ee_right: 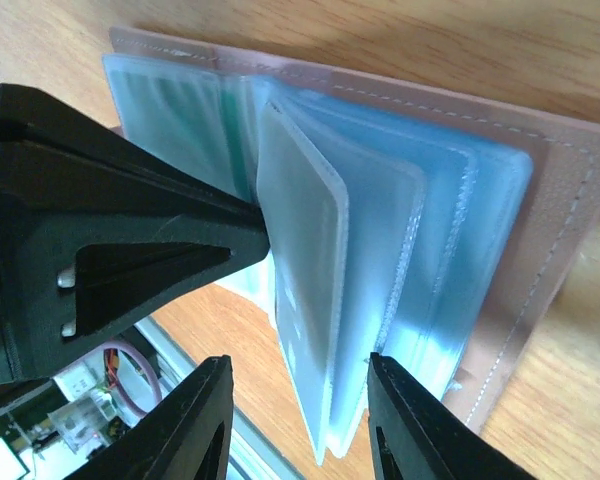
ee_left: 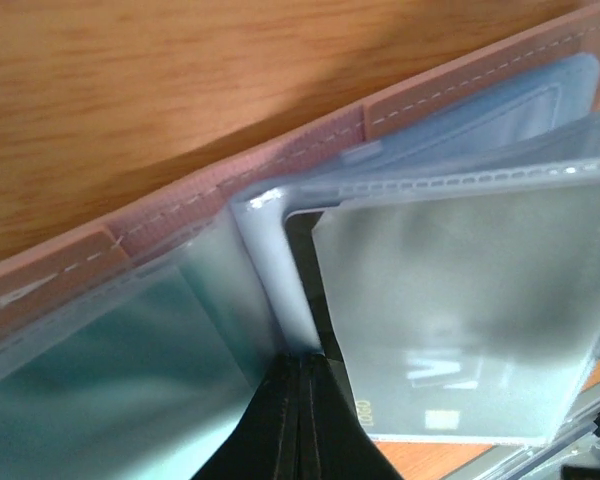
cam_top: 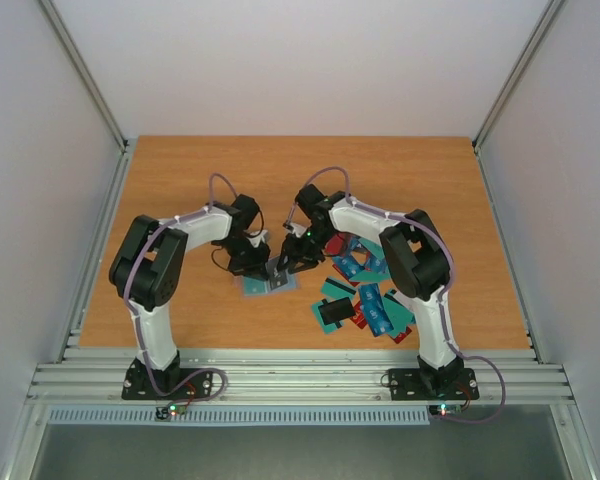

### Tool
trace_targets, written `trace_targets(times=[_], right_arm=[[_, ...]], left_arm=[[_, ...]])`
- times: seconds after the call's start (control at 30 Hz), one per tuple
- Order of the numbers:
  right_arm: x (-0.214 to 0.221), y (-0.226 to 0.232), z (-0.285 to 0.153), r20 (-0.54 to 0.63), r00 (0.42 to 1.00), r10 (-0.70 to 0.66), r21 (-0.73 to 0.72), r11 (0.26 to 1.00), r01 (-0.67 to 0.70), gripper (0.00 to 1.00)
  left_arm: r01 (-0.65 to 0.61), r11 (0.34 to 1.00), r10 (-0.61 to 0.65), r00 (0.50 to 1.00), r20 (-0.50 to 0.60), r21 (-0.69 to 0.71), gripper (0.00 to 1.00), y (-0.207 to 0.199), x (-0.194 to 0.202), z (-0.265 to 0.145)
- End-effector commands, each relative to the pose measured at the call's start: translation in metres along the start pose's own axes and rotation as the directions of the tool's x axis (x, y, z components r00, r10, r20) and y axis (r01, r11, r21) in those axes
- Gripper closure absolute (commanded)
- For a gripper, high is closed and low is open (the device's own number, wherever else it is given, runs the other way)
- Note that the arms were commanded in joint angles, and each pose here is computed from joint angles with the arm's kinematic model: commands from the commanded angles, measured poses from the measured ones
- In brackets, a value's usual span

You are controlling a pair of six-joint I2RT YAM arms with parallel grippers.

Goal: Put the credit cards into the card holder

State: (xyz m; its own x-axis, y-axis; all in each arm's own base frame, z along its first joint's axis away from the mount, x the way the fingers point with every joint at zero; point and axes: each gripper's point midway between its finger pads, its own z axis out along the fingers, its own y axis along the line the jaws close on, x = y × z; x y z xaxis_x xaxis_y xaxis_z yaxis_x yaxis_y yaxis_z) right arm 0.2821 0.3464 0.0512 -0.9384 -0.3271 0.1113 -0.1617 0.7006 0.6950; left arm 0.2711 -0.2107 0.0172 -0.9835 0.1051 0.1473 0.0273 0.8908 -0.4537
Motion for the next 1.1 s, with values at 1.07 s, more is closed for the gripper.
trace_targets(times=[1.07], right_arm=[[-0.006,0.027,-0.023,0.033,0.998,-0.044,0.021,0.999,0.044,0.66]], left_arm=[[0.06,0.997,-0.069,0.979,0.193,0.051,0.95,-0.024,-0.012,-0.084]])
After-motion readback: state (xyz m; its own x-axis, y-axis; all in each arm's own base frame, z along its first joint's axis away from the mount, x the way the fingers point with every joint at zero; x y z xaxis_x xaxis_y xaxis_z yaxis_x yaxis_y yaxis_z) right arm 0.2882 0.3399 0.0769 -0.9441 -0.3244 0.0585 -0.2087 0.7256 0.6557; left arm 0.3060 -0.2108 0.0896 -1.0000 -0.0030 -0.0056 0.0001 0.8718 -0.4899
